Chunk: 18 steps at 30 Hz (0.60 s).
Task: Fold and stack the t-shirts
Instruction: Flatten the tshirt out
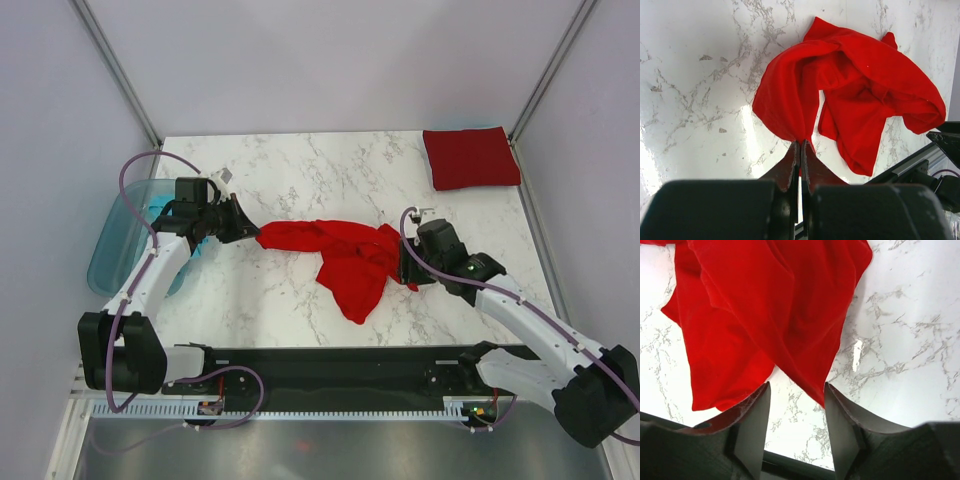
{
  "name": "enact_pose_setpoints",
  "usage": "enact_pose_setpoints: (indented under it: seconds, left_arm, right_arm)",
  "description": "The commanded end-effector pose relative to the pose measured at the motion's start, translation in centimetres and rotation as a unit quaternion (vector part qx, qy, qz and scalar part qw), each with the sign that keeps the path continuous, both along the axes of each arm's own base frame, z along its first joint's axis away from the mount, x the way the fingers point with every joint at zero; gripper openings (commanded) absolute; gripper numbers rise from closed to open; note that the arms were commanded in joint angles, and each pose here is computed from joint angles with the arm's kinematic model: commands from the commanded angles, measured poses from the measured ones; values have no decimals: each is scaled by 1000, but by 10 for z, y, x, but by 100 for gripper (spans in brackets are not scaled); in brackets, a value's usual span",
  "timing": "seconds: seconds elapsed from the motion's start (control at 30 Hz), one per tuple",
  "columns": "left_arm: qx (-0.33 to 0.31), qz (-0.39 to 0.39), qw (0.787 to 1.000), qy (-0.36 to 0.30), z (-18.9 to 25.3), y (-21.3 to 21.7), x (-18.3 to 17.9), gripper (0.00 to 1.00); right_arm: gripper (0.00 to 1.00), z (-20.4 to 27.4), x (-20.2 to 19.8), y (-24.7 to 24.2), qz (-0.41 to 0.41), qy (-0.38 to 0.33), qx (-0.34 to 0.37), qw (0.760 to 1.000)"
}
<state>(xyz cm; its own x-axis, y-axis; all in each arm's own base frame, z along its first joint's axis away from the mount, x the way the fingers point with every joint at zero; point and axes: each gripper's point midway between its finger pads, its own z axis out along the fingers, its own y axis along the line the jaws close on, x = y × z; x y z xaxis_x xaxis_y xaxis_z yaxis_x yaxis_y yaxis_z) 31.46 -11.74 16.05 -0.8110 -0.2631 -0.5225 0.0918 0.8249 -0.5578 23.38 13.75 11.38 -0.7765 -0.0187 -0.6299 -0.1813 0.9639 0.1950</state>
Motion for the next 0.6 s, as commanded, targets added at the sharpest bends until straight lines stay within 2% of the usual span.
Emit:
enact_pose_setpoints:
  seconds: [0.0, 0.17, 0.33, 0.57]
  left_arm:
    - [10, -13, 1000, -17, 3, 1, 4, 2]
    - [8, -7, 1000, -11, 3, 1, 10, 2]
    - [19, 9, 1000, -13, 6, 5, 22, 2]
    - [16, 14, 1000, -7, 8, 4, 42, 2]
  right_arm:
    - [54, -3, -4, 3, -21, 19, 11, 1000]
    - [51, -16, -13, 7, -24, 45, 10, 999]
    - [52, -26, -12, -9, -75, 46, -19, 996]
    - [48, -42, -19, -9, -75, 53, -27, 995]
